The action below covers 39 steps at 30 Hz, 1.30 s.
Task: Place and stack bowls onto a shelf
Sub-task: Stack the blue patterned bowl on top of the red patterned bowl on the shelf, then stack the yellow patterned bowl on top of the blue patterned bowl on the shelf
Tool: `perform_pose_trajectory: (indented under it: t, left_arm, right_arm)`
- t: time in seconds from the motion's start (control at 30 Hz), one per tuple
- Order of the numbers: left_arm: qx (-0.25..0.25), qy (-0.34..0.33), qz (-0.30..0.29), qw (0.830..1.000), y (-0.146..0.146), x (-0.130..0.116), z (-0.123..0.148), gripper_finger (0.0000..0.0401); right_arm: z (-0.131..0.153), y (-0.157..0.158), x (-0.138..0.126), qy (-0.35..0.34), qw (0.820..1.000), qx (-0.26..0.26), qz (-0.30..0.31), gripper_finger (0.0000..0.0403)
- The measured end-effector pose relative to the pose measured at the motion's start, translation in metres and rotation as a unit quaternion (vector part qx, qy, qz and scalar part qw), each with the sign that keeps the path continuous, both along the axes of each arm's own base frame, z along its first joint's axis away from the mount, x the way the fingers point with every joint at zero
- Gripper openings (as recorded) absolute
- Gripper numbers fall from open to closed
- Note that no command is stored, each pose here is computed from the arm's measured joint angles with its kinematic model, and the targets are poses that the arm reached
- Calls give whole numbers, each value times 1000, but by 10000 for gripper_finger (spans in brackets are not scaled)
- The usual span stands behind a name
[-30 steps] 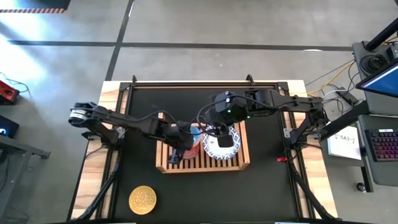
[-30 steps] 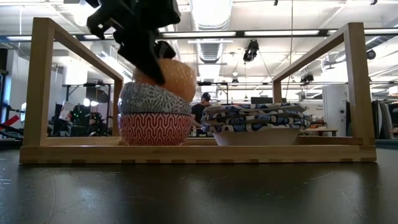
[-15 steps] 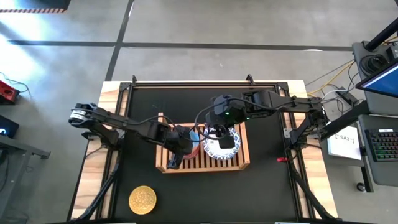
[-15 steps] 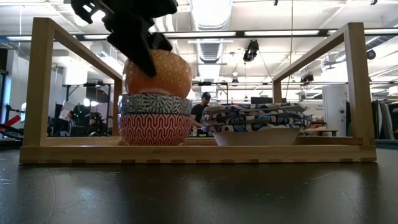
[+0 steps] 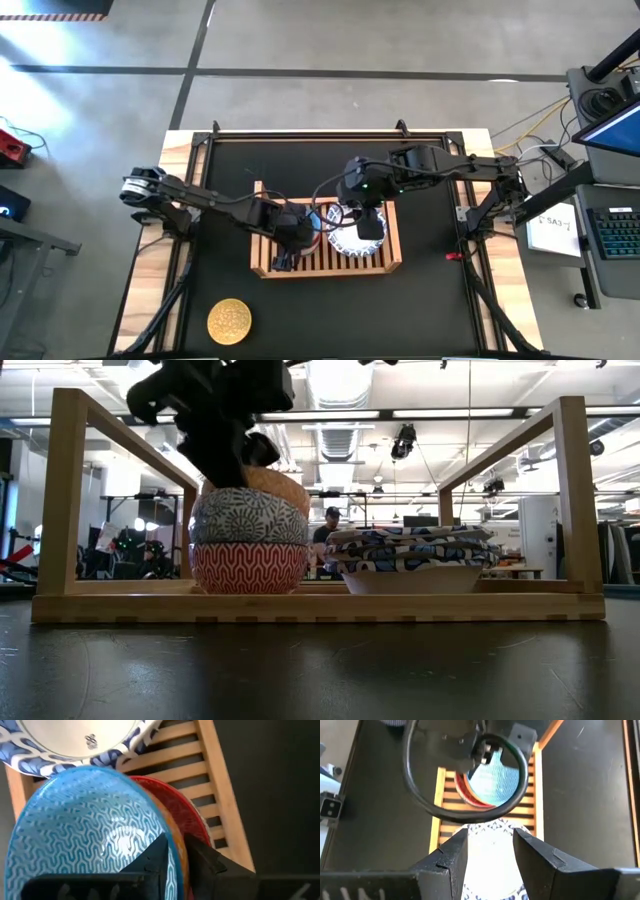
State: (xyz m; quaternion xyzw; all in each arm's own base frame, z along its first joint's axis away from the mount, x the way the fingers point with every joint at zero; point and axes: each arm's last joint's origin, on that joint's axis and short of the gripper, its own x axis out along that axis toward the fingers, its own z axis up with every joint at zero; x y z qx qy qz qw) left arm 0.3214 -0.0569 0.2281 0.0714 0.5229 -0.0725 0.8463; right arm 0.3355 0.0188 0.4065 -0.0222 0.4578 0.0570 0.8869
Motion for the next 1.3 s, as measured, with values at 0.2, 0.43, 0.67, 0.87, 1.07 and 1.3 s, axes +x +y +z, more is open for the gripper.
perform_pose_trajectory:
  t: [0.2,0.43,0.67,0.87,1.07,1.3]
  left_arm:
    - [-12,7,-8,1000,-5,3,25,89]
    - [-24,11,10,1000,-10,2,38,113]
    - [-25,17,25,999,-16,-3,42,113]
    - [-40,11,42,998,-24,-13,53,113]
    - [-47,-18,48,998,-42,-17,69,113]
    - [-57,-22,75,995,-67,-30,94,113]
  right_arm:
    - [-3,0,-5,31,999,6,-12,150]
    - [-4,2,-22,88,996,12,-19,150]
    - [-5,2,-46,84,996,13,-14,137]
    - [-17,0,-76,36,998,32,-36,135]
    - [-38,2,-110,-42,996,58,-45,136]
    - [-71,8,-137,-128,987,90,-38,136]
